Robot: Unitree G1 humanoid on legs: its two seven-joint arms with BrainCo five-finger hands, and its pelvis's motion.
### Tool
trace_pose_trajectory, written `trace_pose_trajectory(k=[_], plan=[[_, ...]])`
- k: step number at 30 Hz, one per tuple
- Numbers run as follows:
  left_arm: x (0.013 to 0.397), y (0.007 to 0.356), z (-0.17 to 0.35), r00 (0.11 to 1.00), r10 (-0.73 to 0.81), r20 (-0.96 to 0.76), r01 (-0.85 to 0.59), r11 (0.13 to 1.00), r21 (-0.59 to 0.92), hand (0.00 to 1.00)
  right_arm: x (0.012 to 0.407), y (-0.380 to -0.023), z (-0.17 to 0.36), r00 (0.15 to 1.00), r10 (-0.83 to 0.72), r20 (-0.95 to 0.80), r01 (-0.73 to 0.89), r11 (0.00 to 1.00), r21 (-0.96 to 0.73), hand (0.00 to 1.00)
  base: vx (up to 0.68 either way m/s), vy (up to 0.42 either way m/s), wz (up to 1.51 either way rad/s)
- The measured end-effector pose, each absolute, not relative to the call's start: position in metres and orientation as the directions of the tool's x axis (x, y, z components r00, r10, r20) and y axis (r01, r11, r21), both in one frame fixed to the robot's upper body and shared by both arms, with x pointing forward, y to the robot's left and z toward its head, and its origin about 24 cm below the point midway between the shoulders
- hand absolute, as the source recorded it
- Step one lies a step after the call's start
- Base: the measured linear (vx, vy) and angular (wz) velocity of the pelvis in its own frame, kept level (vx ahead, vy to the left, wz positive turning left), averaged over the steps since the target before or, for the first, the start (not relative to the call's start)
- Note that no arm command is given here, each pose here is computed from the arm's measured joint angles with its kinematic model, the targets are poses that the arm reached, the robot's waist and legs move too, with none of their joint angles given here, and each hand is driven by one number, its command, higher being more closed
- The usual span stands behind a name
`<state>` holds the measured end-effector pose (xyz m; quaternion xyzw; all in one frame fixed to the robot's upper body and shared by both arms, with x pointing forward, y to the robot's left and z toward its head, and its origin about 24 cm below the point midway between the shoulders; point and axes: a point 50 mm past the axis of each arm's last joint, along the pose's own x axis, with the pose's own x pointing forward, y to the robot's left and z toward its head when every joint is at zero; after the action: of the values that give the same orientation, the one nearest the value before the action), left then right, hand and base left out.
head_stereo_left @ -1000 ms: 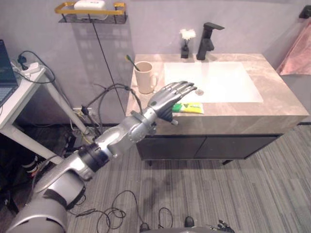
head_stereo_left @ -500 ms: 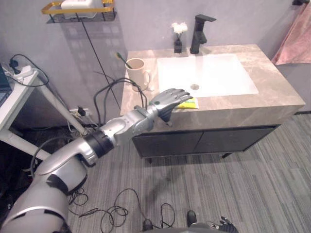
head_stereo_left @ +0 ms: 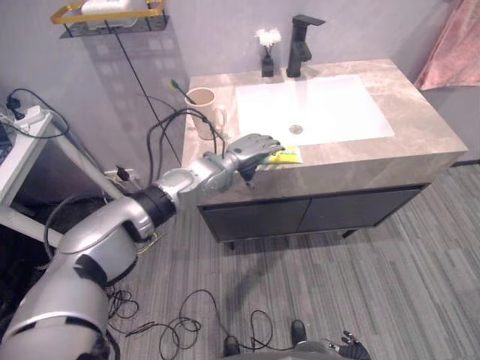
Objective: Organize washtable
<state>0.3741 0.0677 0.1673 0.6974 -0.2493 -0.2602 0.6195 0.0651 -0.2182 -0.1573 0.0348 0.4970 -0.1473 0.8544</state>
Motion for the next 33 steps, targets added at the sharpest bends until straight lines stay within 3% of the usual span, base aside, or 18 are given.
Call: trace_pose_trajectory(k=[6,15,22,33], plan=[[0.381,0.063,0.178,0.75,-0.659,-0.063,-0.023,-0.121,0.992,0.0,0.067,-0.218,-0.156,0.471,-0.217,-0.855,0.271,0.958,-0.093,0.0,0.0,0.0,0.06],[0.381,0.037,0.164,0.742,-0.663,-0.1,0.07,-0.072,0.995,0.0,0.066,-0.224,-0.158,0.45,-0.227,-0.864,0.269,0.957,-0.111,0.0,0.0,0.003,0.03],[0.393,0.049,0.158,0.803,-0.582,-0.125,0.116,-0.052,0.992,0.0,0.07,-0.224,-0.16,0.437,-0.217,-0.873,0.254,0.961,-0.112,0.0,0.0,0.002,-0.04],[0.411,0.058,0.201,0.873,-0.487,-0.003,0.081,0.139,0.987,0.0,0.073,-0.227,-0.161,0.429,-0.222,-0.876,0.257,0.959,-0.117,0.0,0.01,-0.001,-0.02]])
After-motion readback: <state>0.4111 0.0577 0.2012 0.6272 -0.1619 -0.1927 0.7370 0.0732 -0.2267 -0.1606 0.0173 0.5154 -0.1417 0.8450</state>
